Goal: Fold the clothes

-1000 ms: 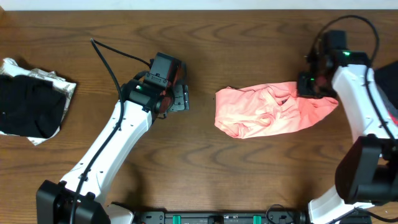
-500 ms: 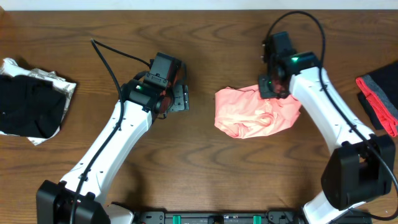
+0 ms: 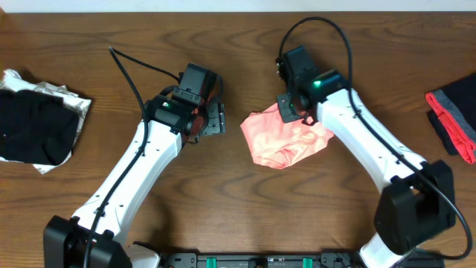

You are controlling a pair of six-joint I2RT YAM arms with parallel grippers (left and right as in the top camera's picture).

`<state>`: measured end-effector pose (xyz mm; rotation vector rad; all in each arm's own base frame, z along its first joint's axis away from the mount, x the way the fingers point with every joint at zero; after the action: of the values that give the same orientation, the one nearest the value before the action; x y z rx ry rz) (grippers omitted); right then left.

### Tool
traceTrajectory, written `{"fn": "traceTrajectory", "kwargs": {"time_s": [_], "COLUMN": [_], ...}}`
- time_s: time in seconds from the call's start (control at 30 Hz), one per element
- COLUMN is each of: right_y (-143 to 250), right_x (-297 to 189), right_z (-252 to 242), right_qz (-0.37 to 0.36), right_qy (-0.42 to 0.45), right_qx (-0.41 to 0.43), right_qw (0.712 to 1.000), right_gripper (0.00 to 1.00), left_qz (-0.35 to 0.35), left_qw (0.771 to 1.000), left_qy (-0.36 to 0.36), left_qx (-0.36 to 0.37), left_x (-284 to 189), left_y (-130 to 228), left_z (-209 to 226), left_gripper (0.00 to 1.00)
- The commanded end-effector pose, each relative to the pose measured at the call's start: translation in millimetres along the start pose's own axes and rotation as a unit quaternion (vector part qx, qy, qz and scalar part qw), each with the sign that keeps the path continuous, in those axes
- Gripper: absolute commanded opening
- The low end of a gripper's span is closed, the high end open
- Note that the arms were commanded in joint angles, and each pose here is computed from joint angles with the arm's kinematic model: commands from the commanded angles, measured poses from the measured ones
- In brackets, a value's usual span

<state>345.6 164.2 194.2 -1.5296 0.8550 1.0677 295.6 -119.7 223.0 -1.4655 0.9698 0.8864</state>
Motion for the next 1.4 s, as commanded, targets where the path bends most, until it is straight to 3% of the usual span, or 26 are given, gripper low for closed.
{"fn": "traceTrajectory", "kwargs": {"time_s": [0.0,0.17,0.4,0.8,1.37], "right_y": [0,-5,-8,9,49], "right_x": [13,12,17,21,15], "right_z": [15,8,-43,-155,-258], "right_qz": [0.011,-0.009,0.005,0.059,0.093], "right_qy": [0.001,0.036,0.081,0.147,0.190], "right_qx": [-0.004,0.028,0.091,0.231,0.355], "right_qw": [1.000,0.999,0.993,0.960,0.910], "right_gripper": [0.01,0.01,0.01,0.01,0.01], "left_qz": [0.004,0.007,0.012,0.012,0.011], "left_qw": [1.000,1.000,1.000,1.000,1.000], "left_qy": [-0.010,-0.012,-0.012,-0.012,-0.011], "left_qx": [0.006,0.006,0.006,0.006,0.006], "left_x": [3,3,3,3,3], "left_y": [1,2,4,4,3], "left_z": [3,3,4,4,3], "left_gripper": [0.77,0.77,0.77,0.77,0.77]}}
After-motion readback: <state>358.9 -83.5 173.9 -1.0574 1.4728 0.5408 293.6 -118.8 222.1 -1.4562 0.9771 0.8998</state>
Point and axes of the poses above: each gripper's point midway between its finger pads, its own x axis out along the fingers, its own z axis along the line the jaws close on, y = z × x, the point moved 9 cm from there along -x, back along the fingers, and after that the axes turned 2 degrees about x, right-handed, at the moved point
